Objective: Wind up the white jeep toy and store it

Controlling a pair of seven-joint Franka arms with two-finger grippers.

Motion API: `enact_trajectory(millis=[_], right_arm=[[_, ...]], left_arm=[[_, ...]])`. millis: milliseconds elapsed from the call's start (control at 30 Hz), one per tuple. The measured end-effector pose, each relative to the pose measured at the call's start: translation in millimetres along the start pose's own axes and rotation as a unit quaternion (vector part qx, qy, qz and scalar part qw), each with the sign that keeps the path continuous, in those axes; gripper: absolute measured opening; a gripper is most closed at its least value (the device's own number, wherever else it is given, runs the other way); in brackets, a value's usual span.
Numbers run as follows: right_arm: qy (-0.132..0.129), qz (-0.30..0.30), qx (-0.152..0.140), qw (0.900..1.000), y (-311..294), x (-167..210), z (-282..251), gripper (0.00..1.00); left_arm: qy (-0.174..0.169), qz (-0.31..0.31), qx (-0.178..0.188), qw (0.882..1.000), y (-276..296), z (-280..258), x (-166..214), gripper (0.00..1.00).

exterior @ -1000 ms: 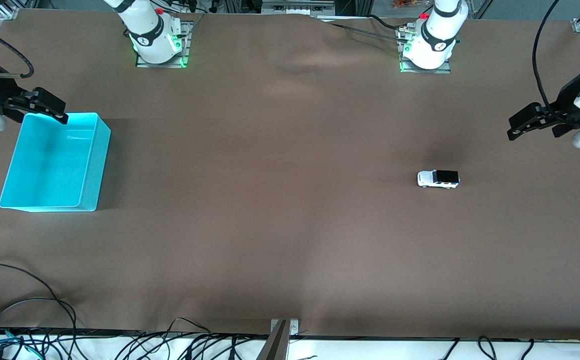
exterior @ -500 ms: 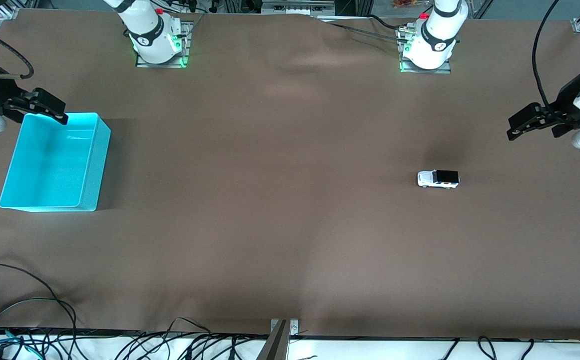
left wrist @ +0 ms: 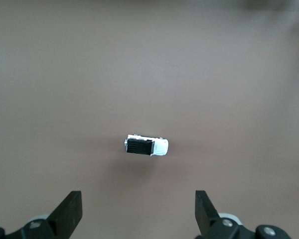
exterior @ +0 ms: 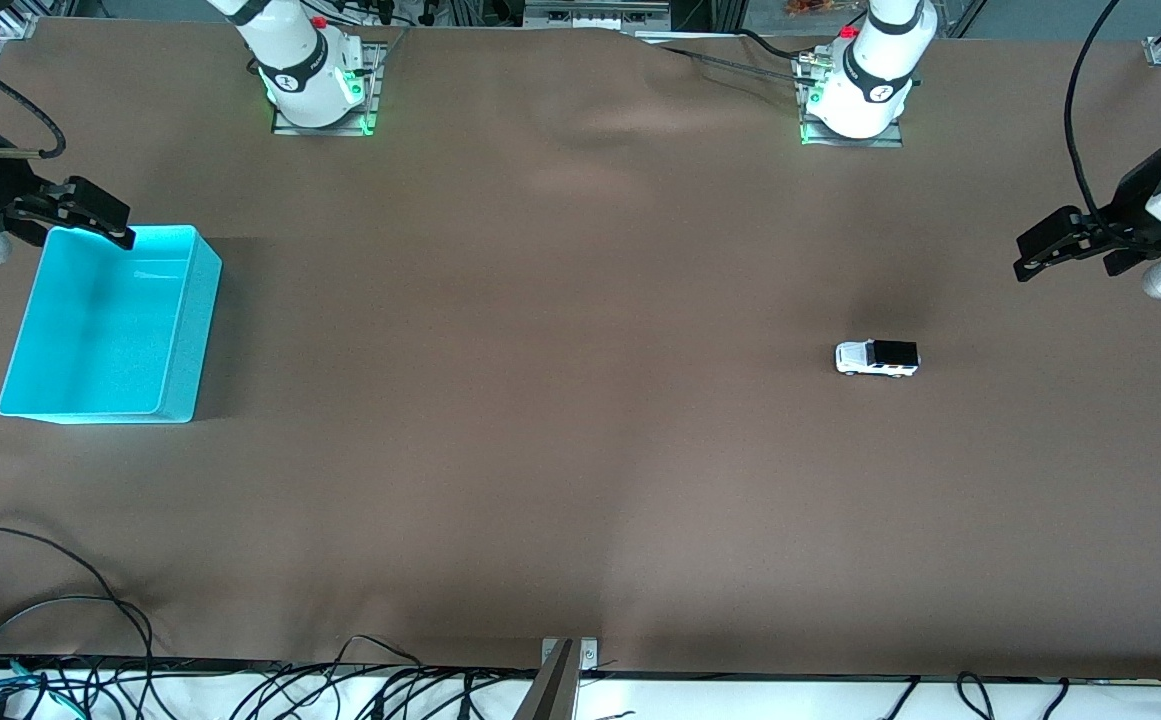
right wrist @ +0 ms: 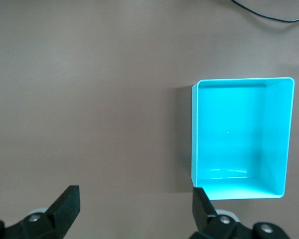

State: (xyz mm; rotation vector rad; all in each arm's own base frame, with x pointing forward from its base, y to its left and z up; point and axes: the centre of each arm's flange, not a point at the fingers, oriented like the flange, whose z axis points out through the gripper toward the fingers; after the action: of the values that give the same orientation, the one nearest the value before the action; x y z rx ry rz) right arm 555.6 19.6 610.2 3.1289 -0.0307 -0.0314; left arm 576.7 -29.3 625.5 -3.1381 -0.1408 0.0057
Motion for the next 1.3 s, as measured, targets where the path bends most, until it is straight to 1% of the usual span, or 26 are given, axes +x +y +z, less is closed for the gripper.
enact_trajectory(millis=[733, 1300], right_arm=[[-0.002, 0.001, -0.001, 1.000, 1.1, 1.5, 2.7, 1.00], [-0.002, 0.001, -0.001, 1.000, 1.7, 1.5, 2.7, 1.00]], left_arm=[[-0.001, 0.001, 0.000, 1.000, 0.4, 0.4, 0.0, 1.00], [-0.020, 0.001, 0.003, 1.000, 0.5, 6.3, -2.0, 1.00]])
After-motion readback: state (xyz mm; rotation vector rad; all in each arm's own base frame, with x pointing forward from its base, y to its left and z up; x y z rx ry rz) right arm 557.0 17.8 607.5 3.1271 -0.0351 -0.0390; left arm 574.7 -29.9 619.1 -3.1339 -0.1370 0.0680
